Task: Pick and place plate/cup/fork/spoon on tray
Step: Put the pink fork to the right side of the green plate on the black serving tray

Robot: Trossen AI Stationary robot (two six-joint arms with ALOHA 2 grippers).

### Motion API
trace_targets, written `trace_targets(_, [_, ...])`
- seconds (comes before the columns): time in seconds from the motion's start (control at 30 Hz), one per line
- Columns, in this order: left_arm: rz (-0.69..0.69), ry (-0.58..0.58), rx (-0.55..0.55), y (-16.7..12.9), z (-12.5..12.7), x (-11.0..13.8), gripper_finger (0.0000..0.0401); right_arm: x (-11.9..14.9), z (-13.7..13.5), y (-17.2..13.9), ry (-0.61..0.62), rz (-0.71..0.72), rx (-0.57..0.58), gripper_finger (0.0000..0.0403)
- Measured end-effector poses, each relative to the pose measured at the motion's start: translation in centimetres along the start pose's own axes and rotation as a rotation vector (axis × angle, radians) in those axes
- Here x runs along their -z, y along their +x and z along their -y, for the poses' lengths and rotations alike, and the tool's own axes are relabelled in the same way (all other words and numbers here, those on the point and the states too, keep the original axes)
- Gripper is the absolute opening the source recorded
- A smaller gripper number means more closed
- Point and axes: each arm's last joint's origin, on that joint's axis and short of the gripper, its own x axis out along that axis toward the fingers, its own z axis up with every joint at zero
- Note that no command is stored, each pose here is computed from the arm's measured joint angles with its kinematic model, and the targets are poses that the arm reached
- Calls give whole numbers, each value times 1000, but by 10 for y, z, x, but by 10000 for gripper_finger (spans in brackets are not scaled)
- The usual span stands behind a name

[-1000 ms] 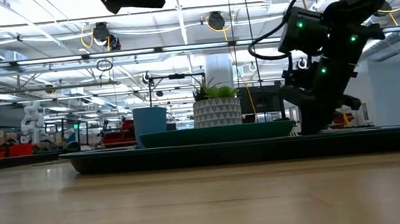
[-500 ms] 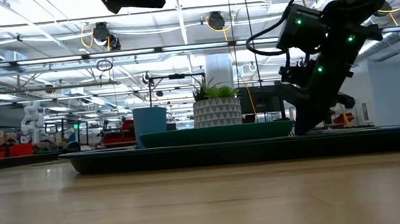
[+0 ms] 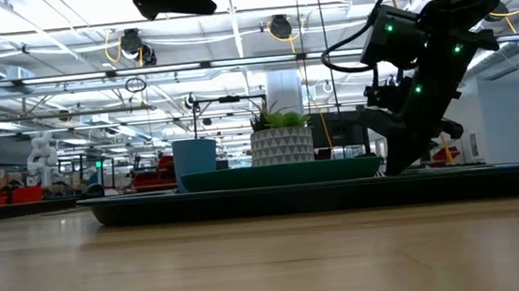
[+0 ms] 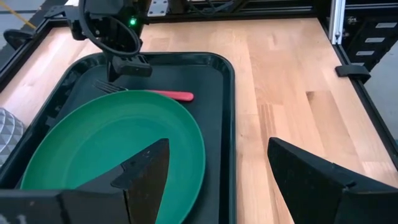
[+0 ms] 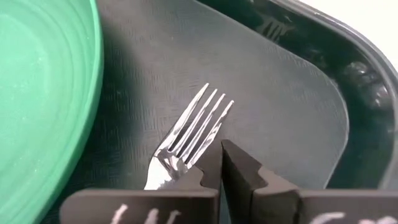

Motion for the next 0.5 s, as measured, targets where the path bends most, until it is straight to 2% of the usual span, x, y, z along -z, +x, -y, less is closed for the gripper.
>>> trace_targets(0.5, [0,0,-1,0,0,0,276,-1,0,1,1,30,26,0])
